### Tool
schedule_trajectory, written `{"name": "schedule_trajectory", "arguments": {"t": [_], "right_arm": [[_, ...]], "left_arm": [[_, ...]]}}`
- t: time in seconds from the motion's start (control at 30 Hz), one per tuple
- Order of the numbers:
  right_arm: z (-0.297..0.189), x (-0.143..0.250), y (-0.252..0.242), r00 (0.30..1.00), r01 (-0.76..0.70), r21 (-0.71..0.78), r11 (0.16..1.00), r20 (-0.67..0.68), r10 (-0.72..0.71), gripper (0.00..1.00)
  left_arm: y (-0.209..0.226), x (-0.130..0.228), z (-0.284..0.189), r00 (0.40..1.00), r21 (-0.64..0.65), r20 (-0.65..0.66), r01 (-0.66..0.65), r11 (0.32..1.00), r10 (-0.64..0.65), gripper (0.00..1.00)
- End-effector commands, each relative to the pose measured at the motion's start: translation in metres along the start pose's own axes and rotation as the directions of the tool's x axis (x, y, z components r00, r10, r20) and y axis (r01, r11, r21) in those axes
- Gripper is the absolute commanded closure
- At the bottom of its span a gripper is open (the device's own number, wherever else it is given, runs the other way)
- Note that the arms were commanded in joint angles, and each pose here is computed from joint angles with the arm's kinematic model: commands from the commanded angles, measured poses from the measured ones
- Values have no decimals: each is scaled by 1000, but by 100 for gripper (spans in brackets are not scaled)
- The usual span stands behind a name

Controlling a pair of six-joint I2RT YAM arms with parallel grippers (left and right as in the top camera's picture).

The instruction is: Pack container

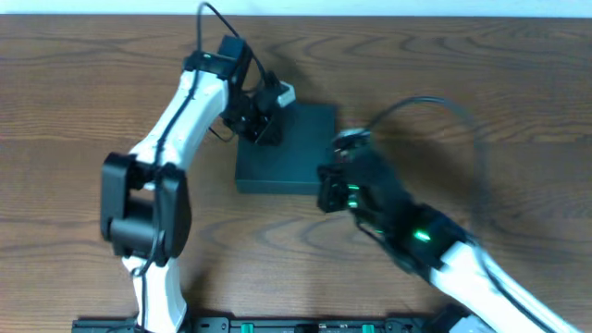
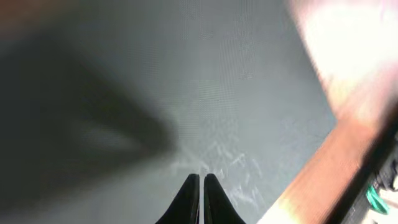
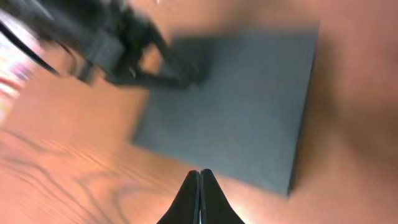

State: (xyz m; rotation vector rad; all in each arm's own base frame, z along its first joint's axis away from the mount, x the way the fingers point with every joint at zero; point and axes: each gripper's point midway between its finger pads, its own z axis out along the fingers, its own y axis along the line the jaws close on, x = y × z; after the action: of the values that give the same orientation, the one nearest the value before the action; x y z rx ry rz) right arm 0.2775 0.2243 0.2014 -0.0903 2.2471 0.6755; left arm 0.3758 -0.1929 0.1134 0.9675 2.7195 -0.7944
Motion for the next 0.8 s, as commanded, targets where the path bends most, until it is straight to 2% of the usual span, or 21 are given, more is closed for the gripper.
{"name": "schedule_trajectory", "arguments": {"t": [0.0, 0.13, 0.23, 0.27, 0.3, 0.33, 0.37, 0.4, 0.43, 0.77], "right_arm": [[-34, -34, -3, 990, 73, -4, 997, 124, -72, 98], [-62, -46, -7, 975, 122, 2, 992, 189, -120, 98], [-79, -47, -8, 961, 181, 10, 983, 210, -179, 97], [-83, -47, -8, 959, 188, 10, 982, 214, -186, 93], [-87, -46, -8, 958, 192, 9, 981, 216, -189, 85], [-90, -45, -8, 958, 192, 6, 981, 217, -189, 70], [-91, -44, -9, 958, 192, 7, 981, 215, -189, 51], [-92, -43, -9, 959, 191, 6, 982, 211, -188, 22], [-91, -41, -8, 961, 190, -3, 982, 205, -186, 1], [-80, -34, -9, 969, 193, -2, 981, 160, -190, 1]], "left_arm": [[-14, -22, -61, 985, -93, 165, 74, 993, -58, 94], [-18, -30, -106, 940, -191, 304, 218, 957, -153, 94], [-16, -26, -149, 876, -287, 429, 364, 886, -220, 94], [-20, -25, -163, 861, -304, 464, 377, 875, -210, 94], [-25, -25, -174, 851, -311, 490, 372, 874, -188, 94], [-31, -25, -183, 842, -312, 511, 366, 877, -170, 90], [-36, -24, -190, 836, -312, 525, 362, 878, -158, 72], [-40, -23, -194, 832, -312, 533, 359, 880, -151, 31], [-43, -22, -197, 831, -312, 537, 357, 881, -147, 5], [-48, -14, -196, 830, -294, 527, 380, 877, -183, 5]]}}
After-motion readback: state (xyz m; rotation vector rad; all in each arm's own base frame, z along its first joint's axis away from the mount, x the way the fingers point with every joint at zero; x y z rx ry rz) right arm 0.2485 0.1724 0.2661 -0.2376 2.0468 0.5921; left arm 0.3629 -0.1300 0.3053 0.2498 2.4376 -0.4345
